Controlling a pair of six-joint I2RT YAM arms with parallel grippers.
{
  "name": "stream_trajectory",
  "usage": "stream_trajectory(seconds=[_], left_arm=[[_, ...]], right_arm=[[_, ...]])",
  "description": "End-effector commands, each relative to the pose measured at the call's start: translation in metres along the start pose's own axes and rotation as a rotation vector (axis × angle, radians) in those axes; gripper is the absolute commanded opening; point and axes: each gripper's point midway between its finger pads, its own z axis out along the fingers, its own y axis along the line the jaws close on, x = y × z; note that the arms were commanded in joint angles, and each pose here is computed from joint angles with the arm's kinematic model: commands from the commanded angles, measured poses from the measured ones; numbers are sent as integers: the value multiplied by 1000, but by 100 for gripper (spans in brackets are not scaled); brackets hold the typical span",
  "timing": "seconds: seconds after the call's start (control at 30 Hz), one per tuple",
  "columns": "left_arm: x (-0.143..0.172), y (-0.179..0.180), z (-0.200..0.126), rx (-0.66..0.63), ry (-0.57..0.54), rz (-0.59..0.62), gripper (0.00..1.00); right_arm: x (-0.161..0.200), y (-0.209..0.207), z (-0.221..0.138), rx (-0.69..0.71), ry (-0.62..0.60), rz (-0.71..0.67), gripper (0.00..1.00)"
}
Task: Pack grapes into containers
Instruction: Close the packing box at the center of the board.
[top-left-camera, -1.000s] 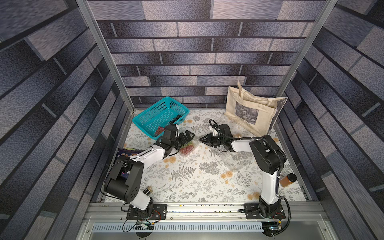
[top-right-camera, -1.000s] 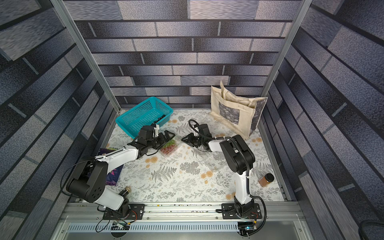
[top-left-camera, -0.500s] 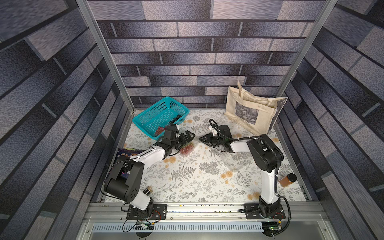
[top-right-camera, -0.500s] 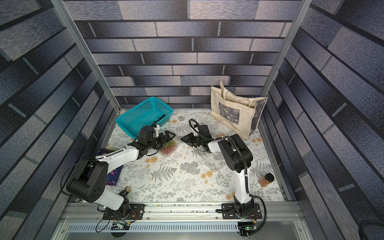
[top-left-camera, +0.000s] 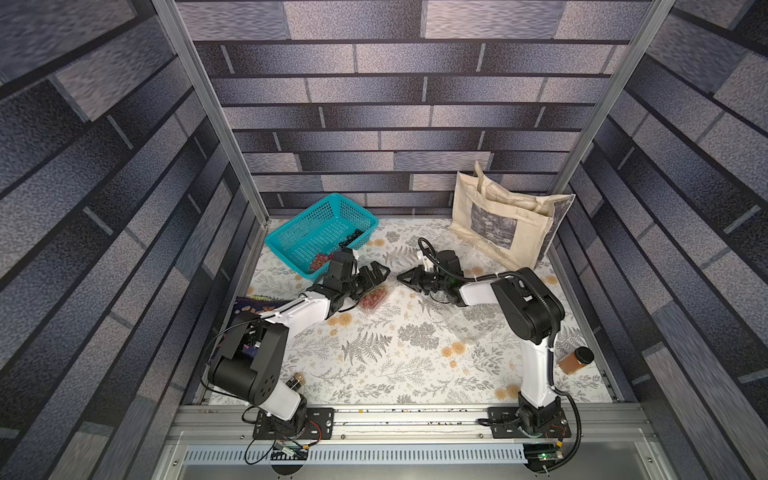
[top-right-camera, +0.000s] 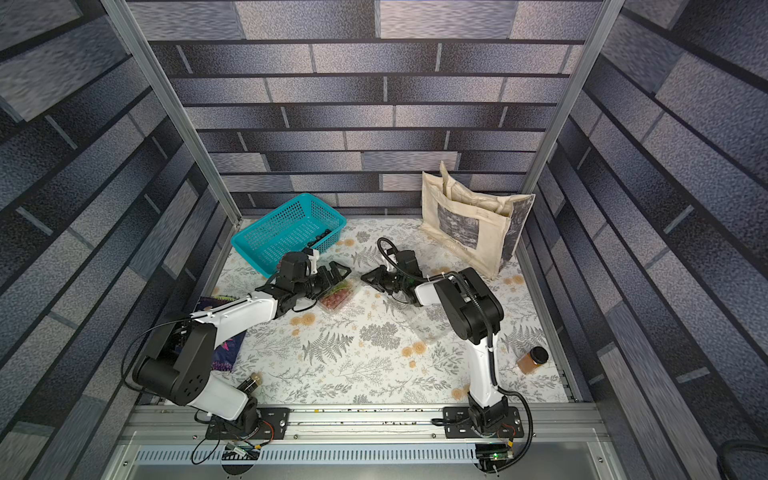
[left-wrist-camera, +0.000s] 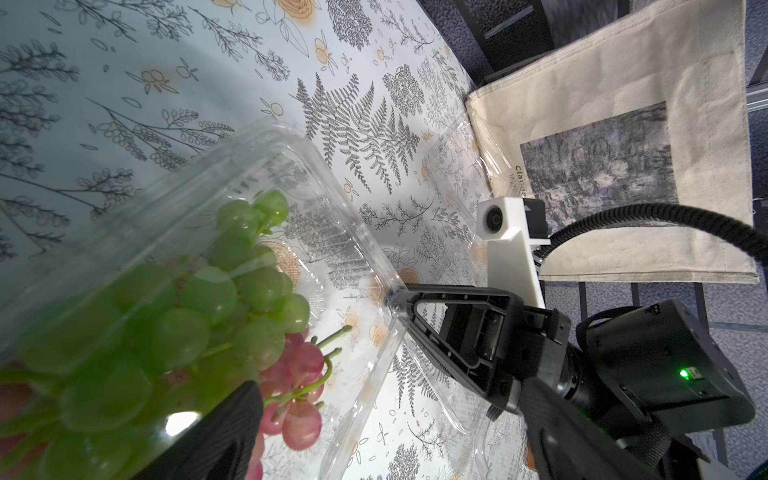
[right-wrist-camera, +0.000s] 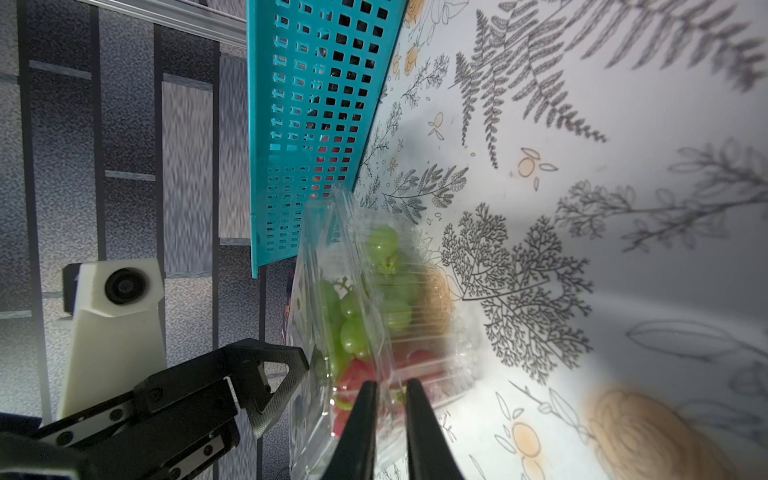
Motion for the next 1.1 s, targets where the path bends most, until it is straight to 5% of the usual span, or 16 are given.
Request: stream_trajectory(seconds=[0.0,0.47,0.7,1.07], left_arm=[[19,23,2,-75,44,-10,100],[0,3,-16,-78,15,79,100],[-35,-23,-61,-119,-78,180,100],[9,48,-110,-251,-107,-20,100]], right_arm=[[22,-29,7,65,44,52,14],[22,-20,4,65,39,32,15],[13,3,-12,86,12,-42,38],[-2,41,-37,173,6,-217,83]])
